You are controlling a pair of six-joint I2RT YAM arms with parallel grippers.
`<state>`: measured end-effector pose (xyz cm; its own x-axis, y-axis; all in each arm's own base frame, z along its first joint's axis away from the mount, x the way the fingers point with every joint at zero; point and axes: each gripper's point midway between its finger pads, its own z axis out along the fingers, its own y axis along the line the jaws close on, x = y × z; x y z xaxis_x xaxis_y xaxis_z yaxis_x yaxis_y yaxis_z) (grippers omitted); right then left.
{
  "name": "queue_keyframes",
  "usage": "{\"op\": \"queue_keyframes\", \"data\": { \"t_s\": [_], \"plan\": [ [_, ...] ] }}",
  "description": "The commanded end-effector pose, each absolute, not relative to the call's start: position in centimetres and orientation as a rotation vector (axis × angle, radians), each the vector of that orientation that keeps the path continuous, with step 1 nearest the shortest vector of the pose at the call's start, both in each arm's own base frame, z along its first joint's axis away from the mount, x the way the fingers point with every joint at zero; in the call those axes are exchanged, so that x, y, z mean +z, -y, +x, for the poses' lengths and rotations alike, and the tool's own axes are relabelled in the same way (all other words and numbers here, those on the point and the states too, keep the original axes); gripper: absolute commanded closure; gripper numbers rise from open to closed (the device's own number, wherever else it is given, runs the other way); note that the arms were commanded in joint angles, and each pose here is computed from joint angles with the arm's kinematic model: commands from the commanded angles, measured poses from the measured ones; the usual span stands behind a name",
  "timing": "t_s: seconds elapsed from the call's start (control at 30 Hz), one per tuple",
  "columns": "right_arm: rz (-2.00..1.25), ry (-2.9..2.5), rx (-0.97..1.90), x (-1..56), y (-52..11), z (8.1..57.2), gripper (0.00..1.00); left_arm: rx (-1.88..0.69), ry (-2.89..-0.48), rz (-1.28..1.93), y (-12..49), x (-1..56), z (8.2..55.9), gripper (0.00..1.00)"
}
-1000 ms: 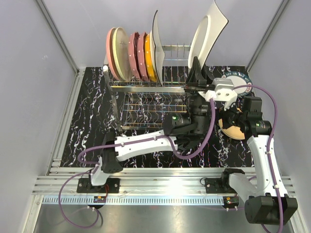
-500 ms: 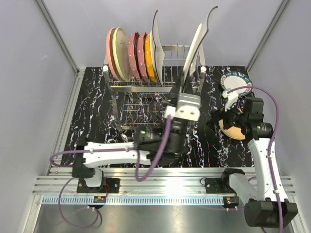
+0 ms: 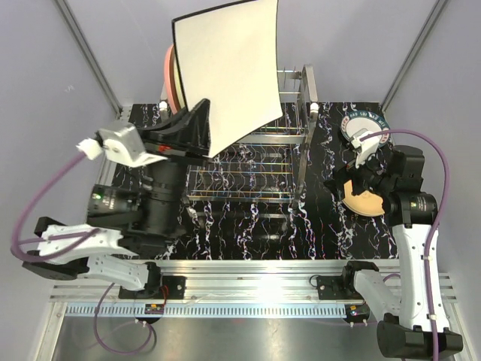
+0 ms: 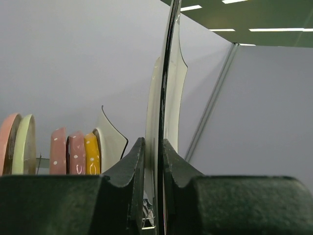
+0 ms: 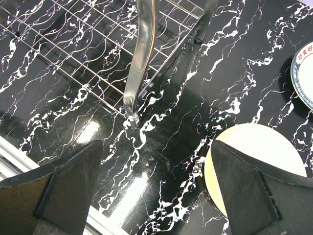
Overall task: Unload the plates from the dish rack
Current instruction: Place the plate on the table
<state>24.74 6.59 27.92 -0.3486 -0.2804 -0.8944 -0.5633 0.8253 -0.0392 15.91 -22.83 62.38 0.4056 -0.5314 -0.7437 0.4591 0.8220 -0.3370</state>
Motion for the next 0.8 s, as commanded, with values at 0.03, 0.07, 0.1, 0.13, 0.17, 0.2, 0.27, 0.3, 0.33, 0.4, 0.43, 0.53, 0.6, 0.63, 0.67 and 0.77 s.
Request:
{"op": "queue_keyframes", "data": {
  "t_s": [0.03,0.07,0.1,0.13,0.17,0.2,0.27,0.3,0.33,0.4,0.43,0.53,0.6,0.63,0.67,0.77],
  "plan": [
    [-0.644,-1.922,0.321,29.3,-6.6,24.3,0.00,-0.980,-0.890,-0.084,20.8,65.7,13.3,1.00],
    [-0.644,-1.920,0.318,29.3,-6.6,24.3,0.00,-1.000,-0.905,-0.072,20.6,65.5,13.1,1.00],
    [-0.641,-1.923,0.316,29.3,-6.5,24.4,0.00,-1.020,-0.943,-0.040,21.1,64.8,13.0,1.00],
    [-0.641,-1.924,0.319,29.2,-6.6,24.5,0.00,-1.036,-0.945,-0.043,20.1,64.9,12.9,1.00],
    [-0.637,-1.927,0.323,29.1,-6.6,24.6,0.00,-1.041,-0.956,-0.039,19.9,64.7,12.8,1.00],
    [-0.634,-1.927,0.324,29.1,-6.6,24.7,0.00,-1.041,-0.976,-0.032,19.9,64.3,12.9,1.00],
    [-0.624,-1.929,0.336,29.0,-6.7,24.9,0.00,-1.041,-0.980,-0.037,19.1,64.2,13.0,1.00],
    [-0.621,-1.928,0.342,29.0,-6.7,24.9,0.00,-1.044,-0.987,-0.031,19.0,64.1,13.0,1.00],
    [-0.619,-1.930,0.346,28.9,-6.8,25.0,0.00,-1.045,-0.985,-0.031,18.8,64.3,13.0,1.00],
    [-0.615,-1.934,0.352,28.7,-6.8,25.0,0.00,-1.043,-0.988,-0.027,18.4,64.5,13.0,1.00],
    [-0.616,-1.934,0.349,28.6,-6.8,25.0,0.00,-1.045,-0.988,-0.023,18.5,64.6,13.0,1.00],
    [-0.613,-1.944,0.344,28.2,-6.6,25.0,0.00,-1.064,-0.991,-0.003,18.7,65.2,12.8,1.00],
    [-0.618,-1.941,0.347,28.2,-6.7,24.9,0.00,-1.086,-0.996,0.015,19.1,65.6,12.6,1.00],
    [-0.620,-1.939,0.349,28.2,-6.8,24.8,0.00,-1.098,-0.995,0.020,19.1,65.8,12.5,1.00],
    [-0.625,-1.931,0.350,28.4,-6.8,24.7,0.00,-1.096,-1.007,0.039,19.5,65.5,12.4,1.00],
    [-0.648,-1.905,0.359,29.0,-7.2,24.2,0.00,-1.119,-1.019,0.060,20.0,65.3,12.2,1.00]
  ]
}}
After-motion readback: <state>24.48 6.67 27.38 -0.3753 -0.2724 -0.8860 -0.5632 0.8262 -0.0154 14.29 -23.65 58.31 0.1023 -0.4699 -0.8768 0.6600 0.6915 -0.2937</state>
